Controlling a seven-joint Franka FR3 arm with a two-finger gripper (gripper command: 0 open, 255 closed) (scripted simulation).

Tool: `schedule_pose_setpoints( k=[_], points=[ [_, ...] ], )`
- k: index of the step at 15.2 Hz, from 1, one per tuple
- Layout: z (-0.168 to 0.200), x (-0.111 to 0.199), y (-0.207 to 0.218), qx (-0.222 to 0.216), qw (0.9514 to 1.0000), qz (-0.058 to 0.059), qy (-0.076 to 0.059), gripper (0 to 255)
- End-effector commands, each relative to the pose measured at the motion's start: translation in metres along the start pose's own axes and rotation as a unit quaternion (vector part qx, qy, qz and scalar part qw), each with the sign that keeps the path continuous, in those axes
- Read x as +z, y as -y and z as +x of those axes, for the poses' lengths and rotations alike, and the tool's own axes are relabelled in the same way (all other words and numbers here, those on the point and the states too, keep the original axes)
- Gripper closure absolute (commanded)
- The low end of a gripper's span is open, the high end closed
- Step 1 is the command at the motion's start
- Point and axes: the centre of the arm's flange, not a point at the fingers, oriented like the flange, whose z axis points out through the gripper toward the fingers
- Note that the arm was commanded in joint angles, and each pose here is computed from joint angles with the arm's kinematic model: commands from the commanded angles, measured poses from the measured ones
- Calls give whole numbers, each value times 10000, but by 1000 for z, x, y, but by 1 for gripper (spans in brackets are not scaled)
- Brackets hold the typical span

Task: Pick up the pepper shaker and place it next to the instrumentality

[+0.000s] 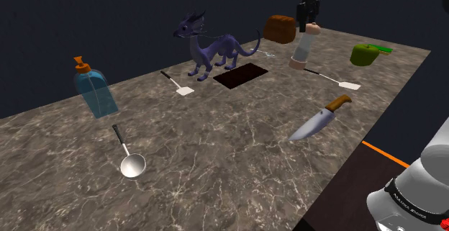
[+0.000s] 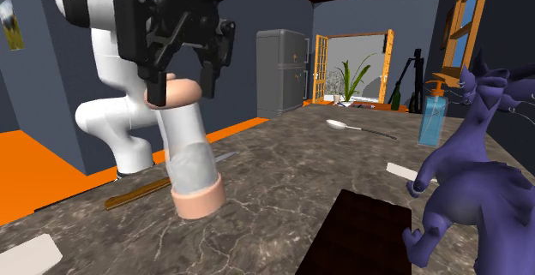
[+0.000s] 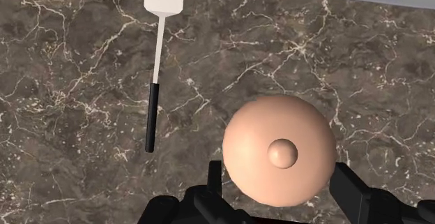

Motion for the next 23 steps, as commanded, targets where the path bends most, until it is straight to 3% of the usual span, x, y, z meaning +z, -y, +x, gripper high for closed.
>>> schedule_pose_setpoints(
  k=[1, 15, 22, 23],
  points=[
    [-1, 0, -23, -6, 10000, -1, -3, 255],
    [12, 71, -21, -6, 10000, -1, -3, 255],
    [12, 71, -21, -6, 10000, -1, -3, 255],
    [12, 71, -21, -6, 10000, -1, -3, 0]
  ],
)
